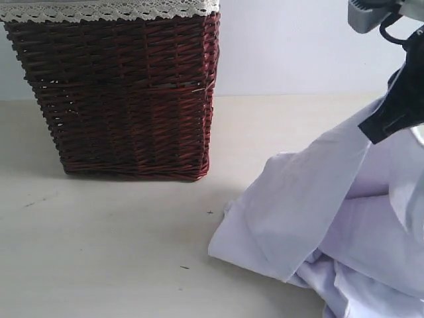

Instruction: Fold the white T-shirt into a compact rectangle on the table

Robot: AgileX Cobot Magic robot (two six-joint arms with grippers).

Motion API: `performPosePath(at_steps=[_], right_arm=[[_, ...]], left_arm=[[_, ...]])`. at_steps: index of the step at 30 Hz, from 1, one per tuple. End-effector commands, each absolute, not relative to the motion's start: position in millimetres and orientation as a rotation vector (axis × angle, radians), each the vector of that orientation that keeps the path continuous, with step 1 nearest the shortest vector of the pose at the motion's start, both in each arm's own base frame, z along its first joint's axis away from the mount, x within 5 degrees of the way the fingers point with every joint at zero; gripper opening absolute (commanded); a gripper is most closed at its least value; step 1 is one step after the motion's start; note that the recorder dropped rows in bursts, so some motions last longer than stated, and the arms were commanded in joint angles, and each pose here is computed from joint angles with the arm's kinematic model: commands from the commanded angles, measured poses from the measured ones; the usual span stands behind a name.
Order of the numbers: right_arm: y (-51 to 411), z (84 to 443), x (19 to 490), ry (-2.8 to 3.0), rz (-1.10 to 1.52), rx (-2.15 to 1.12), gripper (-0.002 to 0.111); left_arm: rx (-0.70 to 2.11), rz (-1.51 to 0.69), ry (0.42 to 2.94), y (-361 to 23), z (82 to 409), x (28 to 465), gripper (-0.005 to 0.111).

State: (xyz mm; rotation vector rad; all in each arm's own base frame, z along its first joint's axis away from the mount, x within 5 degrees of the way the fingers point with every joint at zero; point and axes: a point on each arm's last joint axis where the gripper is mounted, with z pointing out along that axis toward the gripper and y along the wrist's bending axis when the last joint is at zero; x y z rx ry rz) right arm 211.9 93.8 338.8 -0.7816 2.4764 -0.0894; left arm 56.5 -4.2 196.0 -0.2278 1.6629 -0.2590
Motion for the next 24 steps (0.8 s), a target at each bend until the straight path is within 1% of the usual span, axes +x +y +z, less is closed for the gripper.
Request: performPosePath(at_steps=[1,2,5,8,10,13,15,18,20,22,24], right_arm=[[114.1,351.9,192.0,2.404,0.295,-0.892,0.0],[121.9,354.3,186.8,2.379,0.428,-0.929,0.0],[137.4,359.4,173.4,2.283,0.696,-1.103,0.0],[144.6,362.6,163.1,2.201,0.851,-1.247,0.0],[144.9,362.8,163.0,2.197,0.855,-1.249,0.0],[147.2,364.4,170.0,2.174,0.854,-1.134,0.0],[155.1,361.1,174.0,2.118,0.943,-1.047,0.0],[175.1,343.8,173.4,2.051,1.055,-1.083,0.0],[185.3,330.8,177.2,2.069,1.038,-1.096,0.001],[188.4,322.3,183.8,2.099,0.981,-1.089,0.006],[188.3,319.4,187.0,2.114,0.953,-1.08,0.017]], left_arm=[[-0.231,-0.266,1.655,-4.3,196.8,56.0,0.0],[-0.231,-0.266,1.655,-4.3,196.8,56.0,0.0],[-0.231,-0.266,1.655,-4.3,196.8,56.0,0.0],[-0.231,-0.266,1.655,-4.3,196.8,56.0,0.0],[-0.231,-0.266,1.655,-4.3,196.8,56.0,0.0],[-0.231,-0.266,1.655,-4.3,196.8,56.0,0.0],[-0.231,-0.266,1.655,-4.3,196.8,56.0,0.0],[-0.231,-0.266,1.655,-4.3,196.8,56.0,0.0],[-0.231,-0.266,1.655,-4.3,196.8,56.0,0.0],[-0.231,-0.266,1.655,-4.3,196.8,56.0,0.0],[-0.231,-0.266,1.655,-4.3,196.8,56.0,0.0]])
